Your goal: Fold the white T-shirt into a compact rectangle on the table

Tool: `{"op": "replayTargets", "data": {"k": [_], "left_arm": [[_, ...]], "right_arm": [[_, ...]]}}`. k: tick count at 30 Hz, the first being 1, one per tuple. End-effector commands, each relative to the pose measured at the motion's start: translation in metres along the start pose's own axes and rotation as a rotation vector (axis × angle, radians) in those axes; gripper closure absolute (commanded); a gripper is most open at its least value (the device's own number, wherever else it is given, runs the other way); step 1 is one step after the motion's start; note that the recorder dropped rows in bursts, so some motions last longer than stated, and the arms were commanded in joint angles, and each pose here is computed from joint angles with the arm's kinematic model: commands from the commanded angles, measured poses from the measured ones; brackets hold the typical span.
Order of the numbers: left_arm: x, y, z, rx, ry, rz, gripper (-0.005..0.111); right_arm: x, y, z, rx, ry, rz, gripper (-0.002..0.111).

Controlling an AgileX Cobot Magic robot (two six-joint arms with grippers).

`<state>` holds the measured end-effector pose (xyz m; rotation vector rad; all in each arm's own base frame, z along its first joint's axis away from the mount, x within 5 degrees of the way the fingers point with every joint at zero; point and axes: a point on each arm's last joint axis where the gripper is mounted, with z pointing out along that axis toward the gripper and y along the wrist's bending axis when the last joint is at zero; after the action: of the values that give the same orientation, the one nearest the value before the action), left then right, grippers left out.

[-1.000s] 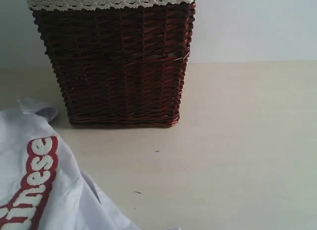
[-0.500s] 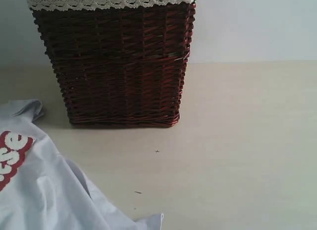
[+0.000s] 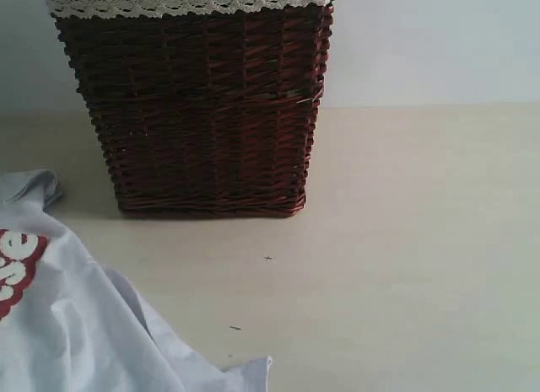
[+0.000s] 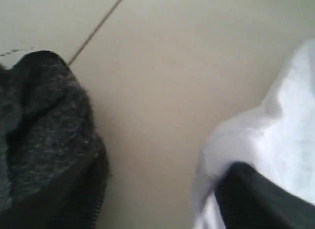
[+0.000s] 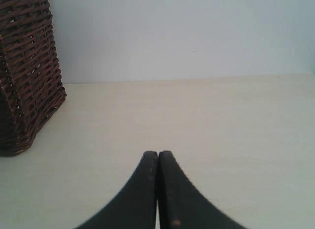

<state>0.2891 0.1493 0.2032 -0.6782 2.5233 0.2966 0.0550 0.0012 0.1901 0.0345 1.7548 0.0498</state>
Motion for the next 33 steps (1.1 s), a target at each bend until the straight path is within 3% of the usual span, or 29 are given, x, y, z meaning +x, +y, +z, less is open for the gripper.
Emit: {"op": "replayTargets", "data": {"k": [1, 4, 7, 9, 12, 13, 16, 19, 21, 23, 26, 28, 33], "left_arm": [[-0.002, -0.022, 0.013, 0.197, 0.097, 0.071, 0.041], [-0.013, -0.026, 0.013, 0.232, 0.144, 0.074, 0.030], [-0.022, -0.026, 0.007, 0.241, 0.110, 0.092, 0.028], [-0.027, -0.032, 0.000, 0.300, 0.079, 0.091, 0.029], [-0.023, -0.076, -0.015, 0.588, 0.062, 0.234, 0.031], [-0.017, -0.090, -0.017, 0.631, 0.076, 0.282, 0.033], [0.009, -0.127, -0.020, 0.671, 0.146, 0.460, 0.050], [0.051, -0.156, -0.029, 0.717, 0.262, 0.668, 0.087], [0.076, -0.161, -0.035, 0.743, 0.337, 0.721, 0.106], [0.109, -0.157, -0.038, 0.723, 0.421, 0.787, 0.103], [0.141, -0.149, -0.037, 0.502, 0.479, 0.819, 0.090], [0.142, -0.145, -0.036, 0.390, 0.479, 0.829, 0.089], [0.139, -0.148, -0.034, 0.390, 0.441, 0.790, 0.089]], "right_arm": [[0.001, 0.000, 0.000, -0.004, -0.004, -0.007, 0.108], [0.001, 0.000, 0.000, -0.004, -0.004, -0.007, 0.108], [0.001, 0.000, 0.000, -0.004, -0.004, -0.007, 0.108], [0.001, 0.000, 0.000, -0.004, -0.004, -0.007, 0.108], [0.001, 0.000, 0.000, -0.004, -0.004, -0.007, 0.108], [0.001, 0.000, 0.000, -0.004, -0.004, -0.007, 0.108], [0.001, 0.000, 0.000, -0.004, -0.004, -0.007, 0.108], [0.001, 0.000, 0.000, -0.004, -0.004, -0.007, 0.108], [0.001, 0.000, 0.000, -0.004, -0.004, -0.007, 0.108], [0.001, 0.000, 0.000, -0.004, -0.004, -0.007, 0.108], [0.001, 0.000, 0.000, -0.004, -0.004, -0.007, 0.108], [0.001, 0.000, 0.000, -0.004, -0.004, -0.007, 0.108], [0.001, 0.000, 0.000, -0.004, -0.004, -0.007, 0.108]]}}
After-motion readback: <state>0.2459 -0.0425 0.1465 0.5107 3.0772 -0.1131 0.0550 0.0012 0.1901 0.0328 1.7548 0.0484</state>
